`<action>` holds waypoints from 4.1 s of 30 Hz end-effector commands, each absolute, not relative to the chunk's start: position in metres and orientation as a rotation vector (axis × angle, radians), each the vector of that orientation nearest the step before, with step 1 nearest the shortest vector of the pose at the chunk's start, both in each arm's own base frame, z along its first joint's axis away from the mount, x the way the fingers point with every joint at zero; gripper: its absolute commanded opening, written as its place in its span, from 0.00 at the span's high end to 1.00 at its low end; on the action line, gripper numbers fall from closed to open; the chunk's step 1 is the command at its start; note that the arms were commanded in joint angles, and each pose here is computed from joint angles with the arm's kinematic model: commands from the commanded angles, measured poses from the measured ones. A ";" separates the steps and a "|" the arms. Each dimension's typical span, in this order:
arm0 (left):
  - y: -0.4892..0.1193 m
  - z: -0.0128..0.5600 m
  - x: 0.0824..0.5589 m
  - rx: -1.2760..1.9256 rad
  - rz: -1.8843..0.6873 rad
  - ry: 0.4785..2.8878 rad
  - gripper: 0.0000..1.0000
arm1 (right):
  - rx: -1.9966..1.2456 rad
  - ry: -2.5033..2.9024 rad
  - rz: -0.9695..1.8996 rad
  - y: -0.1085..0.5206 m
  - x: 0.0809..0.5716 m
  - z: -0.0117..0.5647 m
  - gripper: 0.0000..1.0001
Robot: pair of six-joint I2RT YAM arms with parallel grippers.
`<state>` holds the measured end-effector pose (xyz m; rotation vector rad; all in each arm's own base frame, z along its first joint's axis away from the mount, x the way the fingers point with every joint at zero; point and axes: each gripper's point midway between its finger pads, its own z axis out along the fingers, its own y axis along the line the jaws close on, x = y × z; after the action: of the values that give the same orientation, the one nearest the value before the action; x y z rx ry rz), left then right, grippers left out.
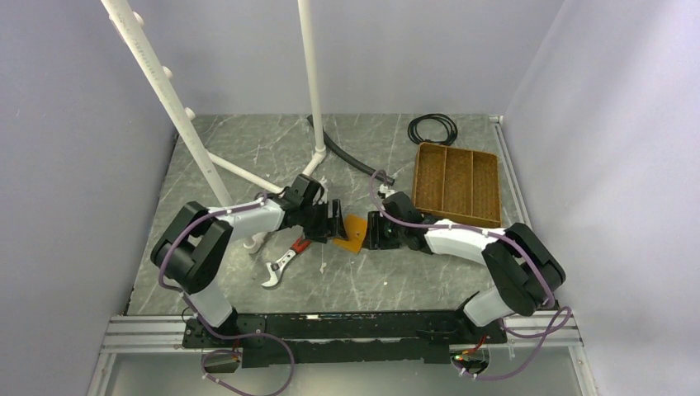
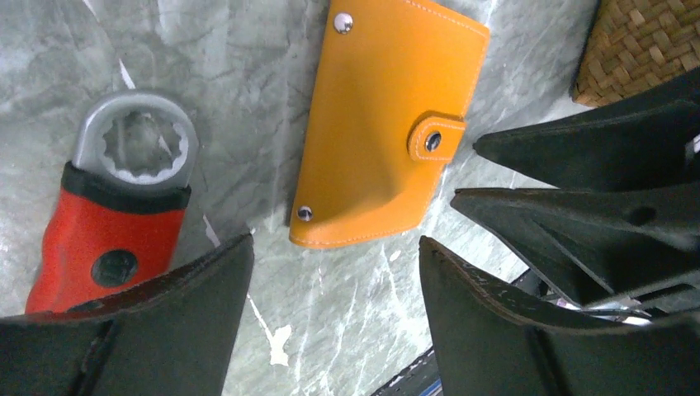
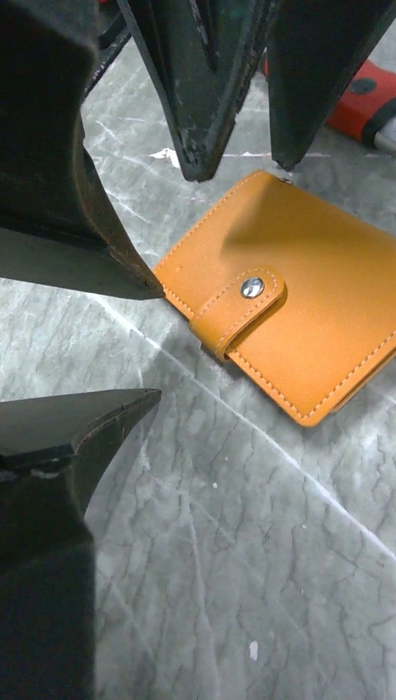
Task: Put the credit cards into the card holder
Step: Open the card holder at the center of the board.
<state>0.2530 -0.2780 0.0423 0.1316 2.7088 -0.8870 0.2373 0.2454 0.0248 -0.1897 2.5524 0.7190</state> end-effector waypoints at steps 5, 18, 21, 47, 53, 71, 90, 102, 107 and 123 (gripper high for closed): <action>-0.299 0.029 0.268 0.135 -0.941 2.730 0.34 | -0.130 2.596 0.495 0.233 0.266 0.012 0.58; -0.346 0.080 0.238 0.130 -1.312 2.544 0.51 | -0.084 2.645 0.911 0.264 0.212 -0.007 0.76; -0.343 0.073 0.238 0.139 -1.219 2.563 0.60 | -0.073 2.655 0.864 0.258 0.211 -0.008 0.75; -0.322 0.068 0.223 0.072 -1.078 2.651 1.00 | -0.084 2.458 0.232 0.268 0.257 0.052 0.44; -0.322 0.069 0.220 0.060 -1.068 2.656 1.00 | 0.006 2.436 0.007 0.241 0.265 0.033 0.57; -0.305 0.058 0.211 0.134 -0.993 2.718 1.00 | -0.084 2.352 0.204 0.225 0.271 0.044 1.00; -0.297 0.087 0.218 0.196 -0.795 2.636 0.37 | -0.180 2.367 0.583 0.238 0.241 0.077 0.76; -0.264 0.112 0.214 0.033 -0.739 2.524 0.35 | -0.330 2.365 0.322 0.266 0.264 0.041 0.32; -0.272 0.103 0.205 0.041 -0.820 2.555 0.31 | -0.236 2.323 0.218 0.252 0.278 0.042 0.45; -0.299 0.098 0.207 0.067 -0.969 2.542 0.23 | -0.387 2.313 0.555 0.264 0.234 0.110 1.00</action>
<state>0.2026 -0.2789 0.0853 0.0687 2.6068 -0.8255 0.2500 0.2478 0.0943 -0.2974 2.2892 0.4076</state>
